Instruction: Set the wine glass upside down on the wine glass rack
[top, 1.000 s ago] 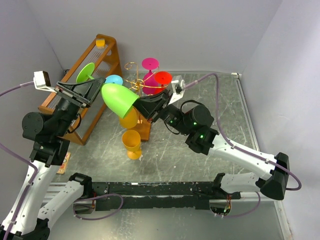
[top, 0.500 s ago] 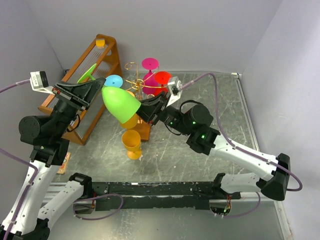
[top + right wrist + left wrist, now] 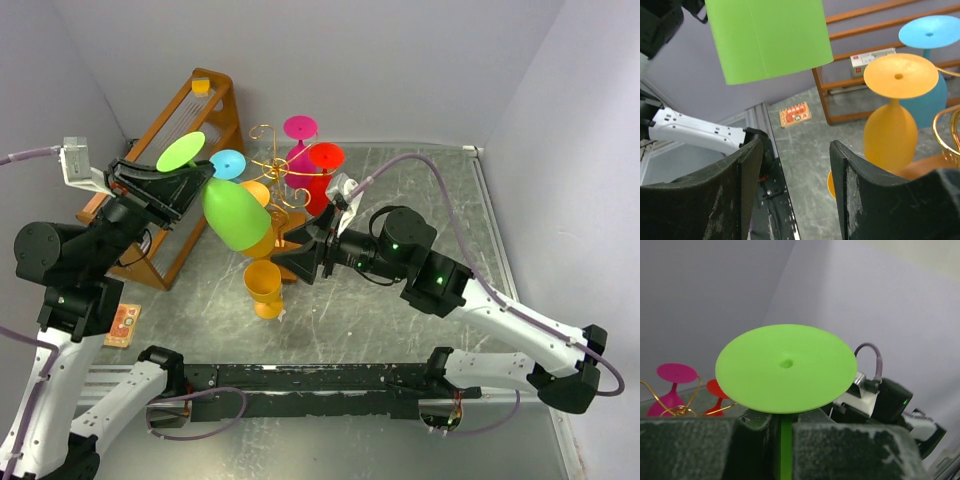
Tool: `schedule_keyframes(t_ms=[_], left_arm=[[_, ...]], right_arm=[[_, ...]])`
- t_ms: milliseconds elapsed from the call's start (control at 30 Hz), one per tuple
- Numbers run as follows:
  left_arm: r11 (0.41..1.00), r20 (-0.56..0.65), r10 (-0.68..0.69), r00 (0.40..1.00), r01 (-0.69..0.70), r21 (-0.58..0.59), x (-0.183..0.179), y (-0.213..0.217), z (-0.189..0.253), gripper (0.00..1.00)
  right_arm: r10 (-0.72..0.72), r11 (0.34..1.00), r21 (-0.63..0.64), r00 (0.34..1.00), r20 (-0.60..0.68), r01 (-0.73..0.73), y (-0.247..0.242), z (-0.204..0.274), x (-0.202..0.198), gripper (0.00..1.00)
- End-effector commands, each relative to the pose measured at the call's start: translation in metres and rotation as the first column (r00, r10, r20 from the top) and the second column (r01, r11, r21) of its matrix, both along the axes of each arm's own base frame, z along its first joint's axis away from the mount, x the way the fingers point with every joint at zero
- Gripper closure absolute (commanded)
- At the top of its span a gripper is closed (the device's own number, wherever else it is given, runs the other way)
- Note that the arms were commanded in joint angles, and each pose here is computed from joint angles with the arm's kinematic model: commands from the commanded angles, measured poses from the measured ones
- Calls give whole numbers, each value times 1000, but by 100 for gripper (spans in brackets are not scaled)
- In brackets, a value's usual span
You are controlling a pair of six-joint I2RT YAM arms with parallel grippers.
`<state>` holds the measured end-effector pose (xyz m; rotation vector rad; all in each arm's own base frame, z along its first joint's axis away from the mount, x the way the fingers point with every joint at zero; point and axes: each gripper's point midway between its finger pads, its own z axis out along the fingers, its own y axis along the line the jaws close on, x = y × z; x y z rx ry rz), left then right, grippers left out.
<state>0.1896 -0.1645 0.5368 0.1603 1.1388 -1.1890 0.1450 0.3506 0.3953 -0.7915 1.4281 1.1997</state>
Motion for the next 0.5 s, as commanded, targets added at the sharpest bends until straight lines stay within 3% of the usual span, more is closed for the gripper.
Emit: schedule_keyframes(t_ms=[0, 167, 467], left_arm=[[973, 71, -17, 997, 0, 229, -3, -10, -22, 93], [936, 82, -161, 984, 126, 329, -12, -28, -34, 93], [889, 141, -346, 927, 276, 366, -35, -43, -51, 93]], right_arm=[[11, 997, -81, 1000, -4, -11, -14, -3, -9, 43], [70, 997, 30, 997, 22, -71, -19, 35, -25, 41], [82, 959, 272, 996, 18, -84, -31, 109, -35, 40]])
